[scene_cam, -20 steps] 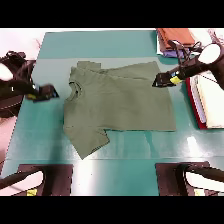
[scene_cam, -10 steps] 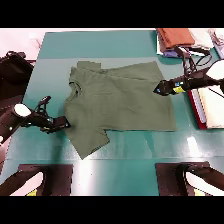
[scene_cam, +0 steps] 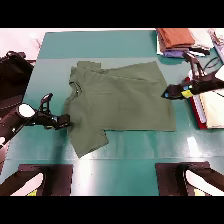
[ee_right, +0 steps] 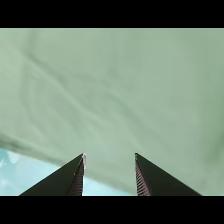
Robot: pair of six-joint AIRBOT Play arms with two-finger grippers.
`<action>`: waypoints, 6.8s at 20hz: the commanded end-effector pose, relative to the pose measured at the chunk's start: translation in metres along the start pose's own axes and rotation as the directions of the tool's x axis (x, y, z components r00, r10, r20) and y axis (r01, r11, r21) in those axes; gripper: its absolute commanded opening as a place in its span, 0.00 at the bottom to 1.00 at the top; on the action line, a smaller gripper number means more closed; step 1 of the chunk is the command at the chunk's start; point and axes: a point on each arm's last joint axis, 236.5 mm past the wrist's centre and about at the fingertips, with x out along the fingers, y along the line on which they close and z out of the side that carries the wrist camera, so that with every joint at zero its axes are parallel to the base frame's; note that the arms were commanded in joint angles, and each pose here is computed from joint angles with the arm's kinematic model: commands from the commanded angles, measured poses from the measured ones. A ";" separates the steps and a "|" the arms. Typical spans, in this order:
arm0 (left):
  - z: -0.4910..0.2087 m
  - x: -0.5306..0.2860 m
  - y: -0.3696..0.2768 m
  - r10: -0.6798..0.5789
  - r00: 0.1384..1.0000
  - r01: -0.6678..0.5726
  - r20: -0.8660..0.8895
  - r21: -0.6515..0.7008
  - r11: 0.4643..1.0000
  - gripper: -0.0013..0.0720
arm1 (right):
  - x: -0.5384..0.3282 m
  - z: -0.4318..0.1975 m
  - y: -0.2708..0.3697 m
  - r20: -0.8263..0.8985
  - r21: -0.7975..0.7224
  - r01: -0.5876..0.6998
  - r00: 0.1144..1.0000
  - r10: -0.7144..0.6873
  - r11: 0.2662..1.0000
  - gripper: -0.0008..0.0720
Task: Fold the shirts.
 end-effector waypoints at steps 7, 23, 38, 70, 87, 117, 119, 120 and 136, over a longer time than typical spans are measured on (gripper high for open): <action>0.024 -0.018 -0.018 -0.026 0.998 0.022 0.057 0.059 0.998 0.06 | 0.031 -0.155 -0.141 -0.143 0.598 0.071 0.989 0.020 0.798 0.73; 0.057 -0.083 -0.058 -0.100 0.966 0.064 0.237 0.158 0.985 0.05 | 0.053 -0.041 -0.057 0.131 0.312 -0.199 0.978 0.165 0.929 0.04; -0.007 -0.625 -0.237 -0.530 0.018 -0.229 0.848 0.520 0.823 0.05 | -0.415 0.053 0.084 0.918 -0.075 0.365 0.389 -0.078 0.928 0.04; 0.179 -0.017 -0.023 0.042 0.999 -0.035 -0.035 0.167 0.985 0.05 | 0.054 0.083 -0.091 -0.110 -0.019 0.178 0.978 -0.179 0.984 0.04; -0.042 -0.037 0.043 0.183 0.960 -0.177 -0.214 0.049 0.983 0.74 | -0.019 0.026 -0.051 0.085 -0.035 0.175 0.981 -0.172 0.984 0.43; -0.057 -0.029 -0.007 -0.068 0.992 0.075 -0.109 0.060 0.995 0.05 | 0.026 -0.200 -0.138 -0.307 0.582 0.139 0.950 0.058 0.801 0.61; -0.054 -0.031 -0.008 -0.068 0.993 0.075 -0.098 0.067 0.995 0.05 | 0.043 -0.209 -0.129 -0.292 0.634 0.074 0.945 0.150 0.770 0.54; -0.053 -0.031 -0.008 -0.068 0.993 0.074 -0.096 0.068 0.995 0.05 | 0.052 -0.208 -0.124 -0.281 0.651 0.048 0.942 0.182 0.758 0.51; -0.084 -0.072 -0.006 -0.014 0.997 0.023 -0.076 0.119 0.993 0.04 | 0.006 -0.158 -0.089 -0.338 0.126 0.158 0.935 -0.108 0.979 0.04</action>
